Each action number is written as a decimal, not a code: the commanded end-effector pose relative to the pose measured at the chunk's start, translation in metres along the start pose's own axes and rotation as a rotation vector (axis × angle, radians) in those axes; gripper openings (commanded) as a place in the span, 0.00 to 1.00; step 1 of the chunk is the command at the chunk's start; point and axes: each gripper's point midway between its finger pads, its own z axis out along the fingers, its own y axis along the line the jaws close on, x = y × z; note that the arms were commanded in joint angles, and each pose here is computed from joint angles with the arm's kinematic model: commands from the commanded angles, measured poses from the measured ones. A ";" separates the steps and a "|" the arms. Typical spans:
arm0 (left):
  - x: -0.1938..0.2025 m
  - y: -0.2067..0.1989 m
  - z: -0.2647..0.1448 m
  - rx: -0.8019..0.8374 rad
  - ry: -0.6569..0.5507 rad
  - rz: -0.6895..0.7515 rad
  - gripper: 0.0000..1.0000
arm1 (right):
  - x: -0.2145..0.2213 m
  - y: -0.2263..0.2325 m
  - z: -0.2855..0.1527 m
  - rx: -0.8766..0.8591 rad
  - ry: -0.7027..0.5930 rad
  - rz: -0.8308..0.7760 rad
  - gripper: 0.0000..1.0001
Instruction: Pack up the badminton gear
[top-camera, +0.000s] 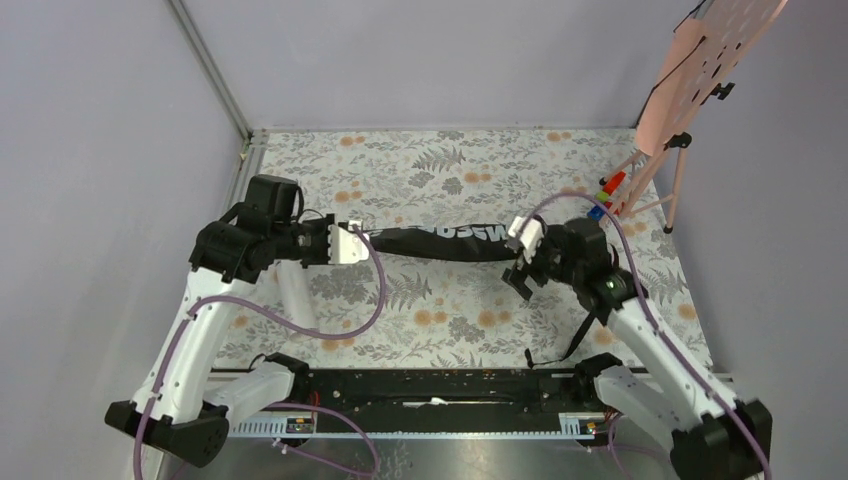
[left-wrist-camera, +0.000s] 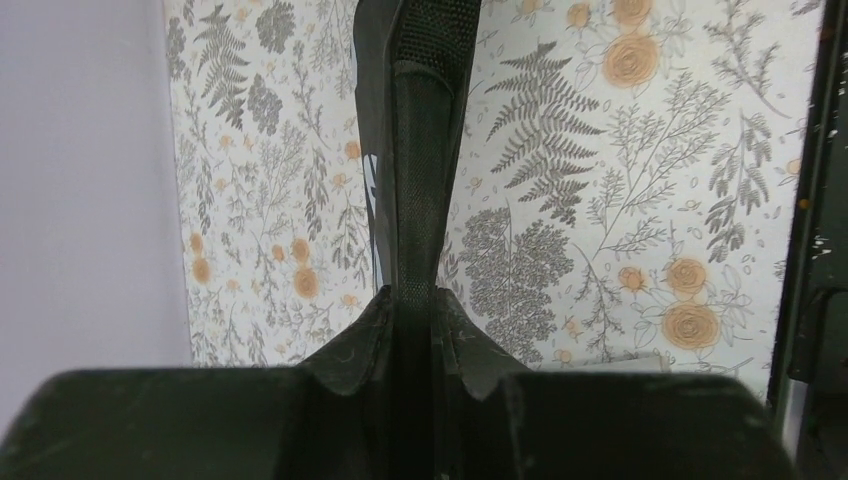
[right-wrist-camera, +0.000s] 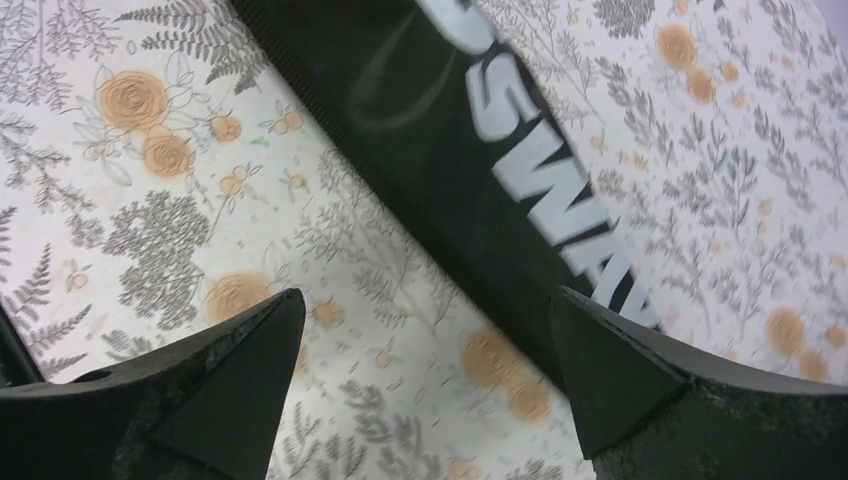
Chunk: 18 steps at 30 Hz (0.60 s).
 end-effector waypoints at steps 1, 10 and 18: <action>-0.054 0.012 -0.022 -0.066 -0.206 0.124 0.00 | -0.024 -0.013 0.023 -0.083 0.030 -0.125 1.00; -0.068 0.021 -0.030 -0.079 -0.239 0.072 0.00 | -0.036 0.006 0.089 -0.252 0.009 -0.142 0.89; -0.093 0.108 -0.069 -0.555 -0.361 -0.119 0.99 | -0.102 -0.030 0.089 -0.104 -0.050 0.170 0.00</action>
